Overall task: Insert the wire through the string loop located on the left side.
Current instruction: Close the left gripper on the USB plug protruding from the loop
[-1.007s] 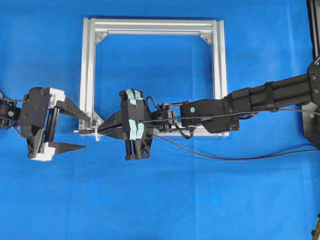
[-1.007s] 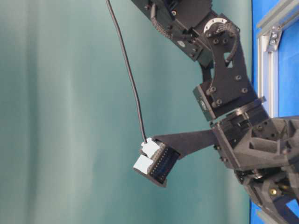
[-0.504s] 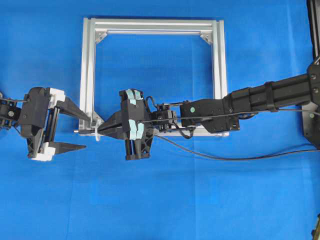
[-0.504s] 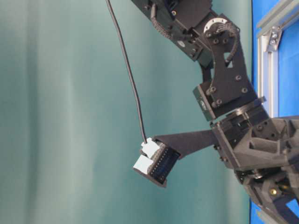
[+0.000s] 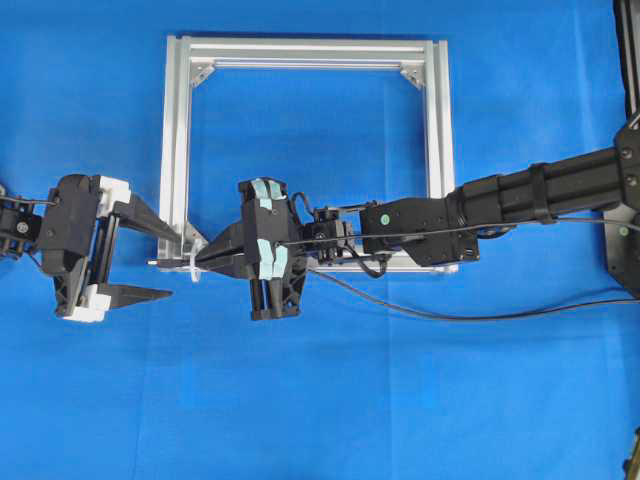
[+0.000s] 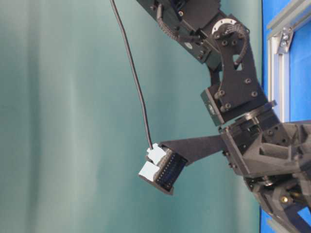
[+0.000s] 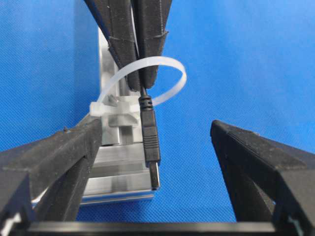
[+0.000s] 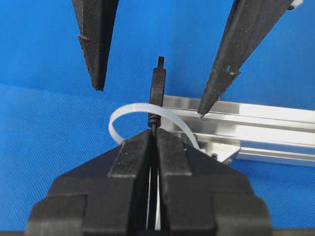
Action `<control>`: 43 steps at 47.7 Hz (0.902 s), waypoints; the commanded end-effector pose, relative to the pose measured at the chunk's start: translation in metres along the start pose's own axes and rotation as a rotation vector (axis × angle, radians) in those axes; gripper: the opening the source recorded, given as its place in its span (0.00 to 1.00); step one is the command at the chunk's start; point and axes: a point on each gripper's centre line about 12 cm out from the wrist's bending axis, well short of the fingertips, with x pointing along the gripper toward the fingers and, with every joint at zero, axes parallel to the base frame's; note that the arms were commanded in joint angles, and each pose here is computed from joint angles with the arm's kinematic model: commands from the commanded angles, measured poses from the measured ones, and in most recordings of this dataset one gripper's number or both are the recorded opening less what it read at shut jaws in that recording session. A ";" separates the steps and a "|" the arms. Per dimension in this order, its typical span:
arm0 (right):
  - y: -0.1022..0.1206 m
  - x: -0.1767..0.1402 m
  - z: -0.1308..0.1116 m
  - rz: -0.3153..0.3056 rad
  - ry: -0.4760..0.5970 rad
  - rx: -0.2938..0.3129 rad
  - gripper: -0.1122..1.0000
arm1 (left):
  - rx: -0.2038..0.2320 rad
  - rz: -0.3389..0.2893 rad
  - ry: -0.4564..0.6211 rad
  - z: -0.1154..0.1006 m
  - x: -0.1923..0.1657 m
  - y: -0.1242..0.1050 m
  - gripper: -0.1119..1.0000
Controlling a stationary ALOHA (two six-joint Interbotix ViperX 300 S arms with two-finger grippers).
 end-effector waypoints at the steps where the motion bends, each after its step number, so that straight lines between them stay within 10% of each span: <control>1: 0.003 -0.002 0.018 0.007 -0.045 0.002 0.10 | 0.003 -0.005 -0.023 0.007 0.002 -0.001 0.87; 8: 0.002 -0.002 0.018 0.006 -0.046 0.002 0.10 | 0.014 -0.005 -0.007 0.005 0.002 -0.001 0.80; 21: 0.003 -0.003 0.020 0.008 -0.050 0.000 0.10 | 0.012 -0.005 0.028 0.004 0.006 -0.002 0.17; 43: 0.003 -0.002 0.020 0.007 -0.047 0.003 0.10 | 0.012 -0.006 0.025 0.007 0.008 -0.002 0.17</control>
